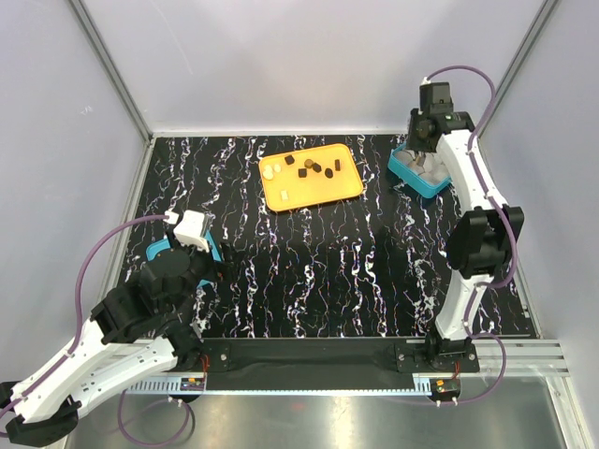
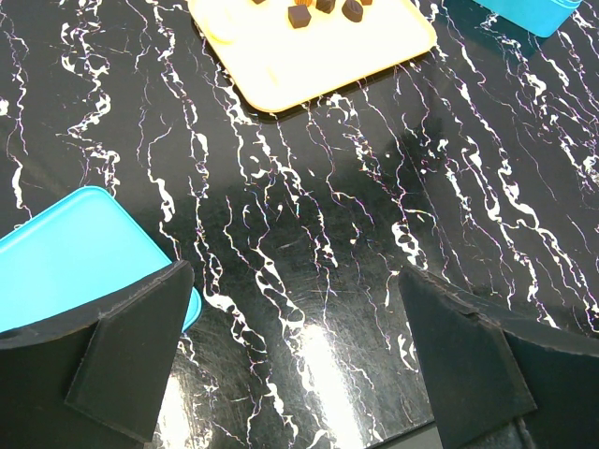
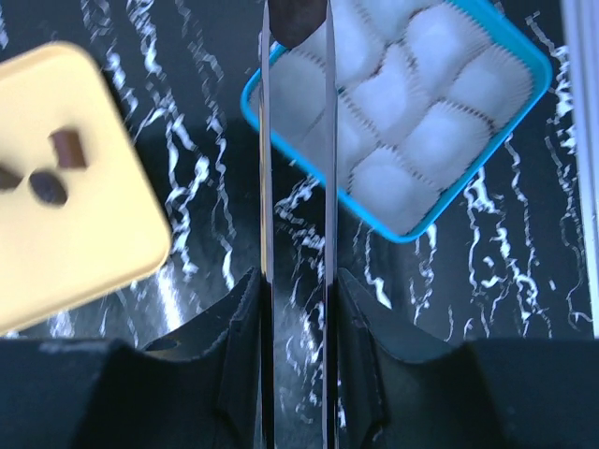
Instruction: Pack the chocolate
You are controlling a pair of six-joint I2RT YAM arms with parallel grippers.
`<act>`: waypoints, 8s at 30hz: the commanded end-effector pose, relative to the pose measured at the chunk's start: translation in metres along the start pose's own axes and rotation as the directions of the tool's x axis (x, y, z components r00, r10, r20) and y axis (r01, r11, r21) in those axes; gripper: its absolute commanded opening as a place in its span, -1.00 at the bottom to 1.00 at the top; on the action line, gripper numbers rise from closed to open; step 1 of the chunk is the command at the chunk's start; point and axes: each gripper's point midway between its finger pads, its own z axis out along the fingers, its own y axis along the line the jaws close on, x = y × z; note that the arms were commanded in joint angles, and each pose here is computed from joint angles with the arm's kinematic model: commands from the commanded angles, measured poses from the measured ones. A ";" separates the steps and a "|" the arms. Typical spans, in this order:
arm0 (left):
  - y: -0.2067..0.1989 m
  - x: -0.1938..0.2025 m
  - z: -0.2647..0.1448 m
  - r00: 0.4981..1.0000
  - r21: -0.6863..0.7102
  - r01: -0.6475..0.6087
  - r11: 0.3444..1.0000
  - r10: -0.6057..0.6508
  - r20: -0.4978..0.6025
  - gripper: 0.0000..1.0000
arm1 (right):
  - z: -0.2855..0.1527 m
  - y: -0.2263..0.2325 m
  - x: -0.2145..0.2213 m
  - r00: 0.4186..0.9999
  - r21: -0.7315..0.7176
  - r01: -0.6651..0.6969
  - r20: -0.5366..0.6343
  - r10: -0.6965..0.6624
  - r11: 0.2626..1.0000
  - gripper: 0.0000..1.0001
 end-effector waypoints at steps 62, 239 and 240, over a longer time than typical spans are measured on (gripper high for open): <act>0.000 -0.008 0.004 0.999 -0.015 0.003 1.000 -0.002 0.034 0.98 | 0.114 -0.071 -0.009 0.999 0.217 -0.011 0.038 0.003 0.976 -0.08; 0.003 -0.008 0.003 0.999 -0.027 0.003 1.000 -0.002 0.038 0.98 | -0.045 0.124 0.033 0.990 -0.259 0.111 0.116 -0.083 0.959 -0.11; 0.003 -0.008 0.003 0.999 -0.027 0.003 1.000 -0.002 0.038 0.98 | -0.048 0.141 0.038 0.988 -0.288 0.122 0.125 -0.089 0.950 -0.11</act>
